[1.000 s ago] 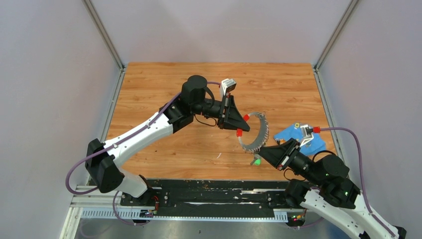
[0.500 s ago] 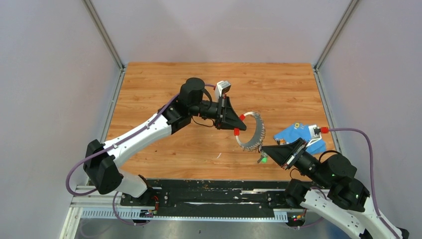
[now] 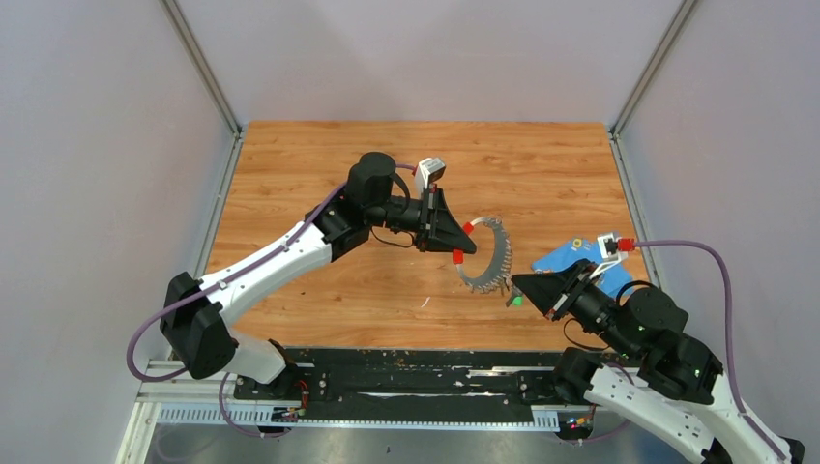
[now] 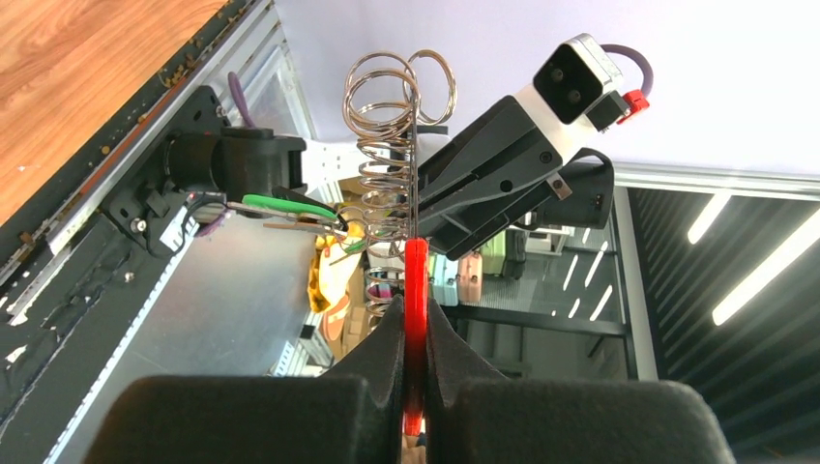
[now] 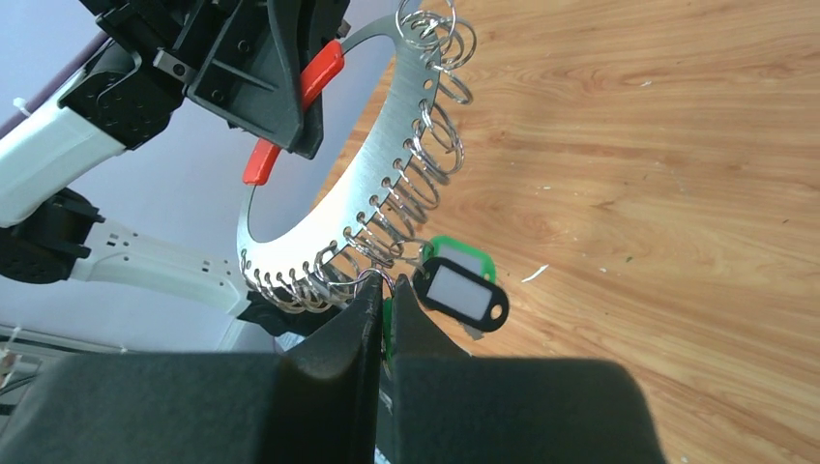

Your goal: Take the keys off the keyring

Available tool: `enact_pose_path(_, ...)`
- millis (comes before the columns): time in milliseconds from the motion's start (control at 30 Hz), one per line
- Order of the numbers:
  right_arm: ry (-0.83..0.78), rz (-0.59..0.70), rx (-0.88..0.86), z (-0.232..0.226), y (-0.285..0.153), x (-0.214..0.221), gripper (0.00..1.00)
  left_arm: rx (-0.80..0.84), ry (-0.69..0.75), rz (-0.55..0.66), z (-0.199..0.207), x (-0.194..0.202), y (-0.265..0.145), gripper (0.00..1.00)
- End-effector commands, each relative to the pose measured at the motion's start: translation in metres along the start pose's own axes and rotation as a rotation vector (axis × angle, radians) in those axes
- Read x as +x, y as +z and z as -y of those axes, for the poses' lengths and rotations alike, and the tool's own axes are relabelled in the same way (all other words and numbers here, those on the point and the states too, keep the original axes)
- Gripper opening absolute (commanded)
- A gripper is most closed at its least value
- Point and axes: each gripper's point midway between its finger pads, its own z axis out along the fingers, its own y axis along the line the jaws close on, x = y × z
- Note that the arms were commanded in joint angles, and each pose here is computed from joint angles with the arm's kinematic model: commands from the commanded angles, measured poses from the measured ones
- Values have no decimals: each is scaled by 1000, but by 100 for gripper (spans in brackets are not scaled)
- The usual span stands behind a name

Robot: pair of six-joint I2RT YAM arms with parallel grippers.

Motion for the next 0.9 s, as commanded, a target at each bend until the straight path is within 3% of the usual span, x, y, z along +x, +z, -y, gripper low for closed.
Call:
enact_pose_path(0,-62,64,28,3,-2,-17,1,11,1,-24,5,8,-8,0)
enact_pose_path(867,-73,225,76,12,12,-42,1,5,19,-74,5,13,17,0)
